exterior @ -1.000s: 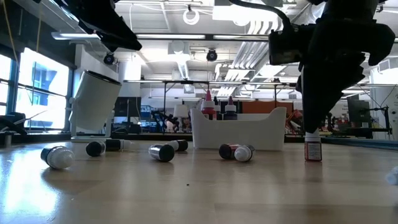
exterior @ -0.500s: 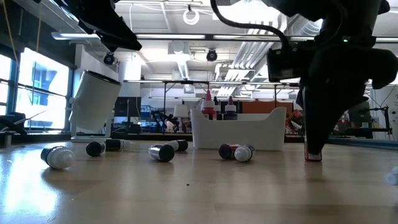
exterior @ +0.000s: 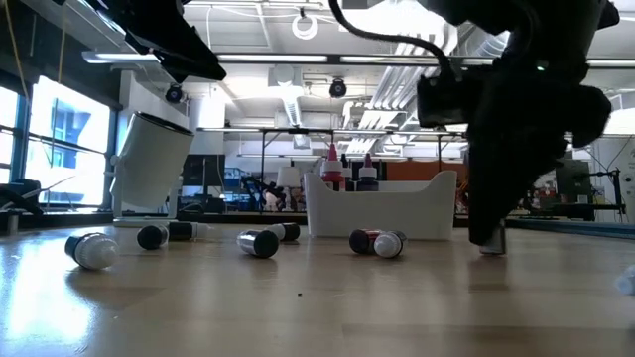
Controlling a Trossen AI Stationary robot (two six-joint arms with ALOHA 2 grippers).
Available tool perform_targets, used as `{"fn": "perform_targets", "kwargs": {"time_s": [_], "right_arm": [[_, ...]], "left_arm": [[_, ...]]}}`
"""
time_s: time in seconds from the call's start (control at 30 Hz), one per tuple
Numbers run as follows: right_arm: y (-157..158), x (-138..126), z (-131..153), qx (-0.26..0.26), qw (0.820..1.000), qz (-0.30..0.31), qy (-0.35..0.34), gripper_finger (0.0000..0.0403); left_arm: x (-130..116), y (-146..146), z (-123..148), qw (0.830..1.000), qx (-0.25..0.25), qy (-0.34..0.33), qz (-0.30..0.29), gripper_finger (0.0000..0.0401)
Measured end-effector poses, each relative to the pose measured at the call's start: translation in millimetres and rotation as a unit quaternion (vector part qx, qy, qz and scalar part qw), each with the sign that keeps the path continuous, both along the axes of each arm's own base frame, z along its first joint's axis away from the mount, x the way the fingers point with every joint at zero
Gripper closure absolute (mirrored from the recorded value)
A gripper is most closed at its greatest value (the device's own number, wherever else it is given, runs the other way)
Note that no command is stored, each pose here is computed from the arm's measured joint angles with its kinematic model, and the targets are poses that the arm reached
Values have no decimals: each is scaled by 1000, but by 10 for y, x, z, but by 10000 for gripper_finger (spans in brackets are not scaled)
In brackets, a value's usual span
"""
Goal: Pick & Place food coloring
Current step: Put the brown small food coloring bottle into the white bin
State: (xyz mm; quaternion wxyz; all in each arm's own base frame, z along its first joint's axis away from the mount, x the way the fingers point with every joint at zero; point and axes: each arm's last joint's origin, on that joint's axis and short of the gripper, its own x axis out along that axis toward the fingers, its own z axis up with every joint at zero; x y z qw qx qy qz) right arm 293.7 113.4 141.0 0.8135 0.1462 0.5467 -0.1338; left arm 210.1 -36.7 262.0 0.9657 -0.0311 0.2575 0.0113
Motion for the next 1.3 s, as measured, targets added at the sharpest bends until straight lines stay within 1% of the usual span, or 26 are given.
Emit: {"fn": "perform_targets", "kwargs": {"time_s": [0.13, 0.2, 0.27, 0.37, 0.47, 0.57, 0.6, 0.63, 0.7, 0.83, 0.87, 1.0, 1.1, 1.3], "right_arm": [[42, 102, 46, 19, 998, 13, -57, 338], [64, 154, 75, 26, 996, 23, -87, 338], [74, 193, 101, 22, 993, 28, -113, 337], [40, 265, 146, -17, 987, 29, -158, 327], [-97, 370, 202, -71, 977, 22, -200, 327], [-309, 479, 281, -137, 960, -16, -243, 335], [-396, 496, 316, -160, 955, -26, -247, 337], [-487, 507, 353, -180, 952, -30, -247, 338], [-677, 505, 446, -199, 949, -36, -243, 337], [-1091, 434, 541, -201, 953, -85, -212, 331], [-1201, 408, 527, -191, 957, -97, -195, 331], [-1563, 302, 376, -122, 976, -135, -121, 333], [-1717, 239, 266, -117, 979, -152, -73, 333], [-1808, 224, 237, -123, 980, -146, -62, 314]], "left_arm": [[0, -1, 0, 1000, -1, 0, -1, 268], [0, -1, 0, 1000, -1, 0, -1, 268], [0, -1, 0, 1000, -1, 0, -1, 268], [1, -1, 2, 1000, 0, 0, -1, 268], [1, 0, 3, 1000, 1, -1, 1, 268], [1, 6, 3, 1000, 6, -2, 9, 268], [1, 6, 3, 1000, 6, -2, 9, 268], [1, 7, 4, 1000, 6, -2, 10, 268], [2, 6, 6, 1000, 5, -2, 10, 268], [2, 6, 8, 1000, 5, -3, 10, 268], [2, 6, 7, 1000, 5, -3, 10, 268], [2, 8, 7, 1000, 6, -3, 11, 268], [2, 7, 7, 1000, 7, -3, 10, 268], [1, 7, 6, 1000, 7, -2, 10, 268]]}}
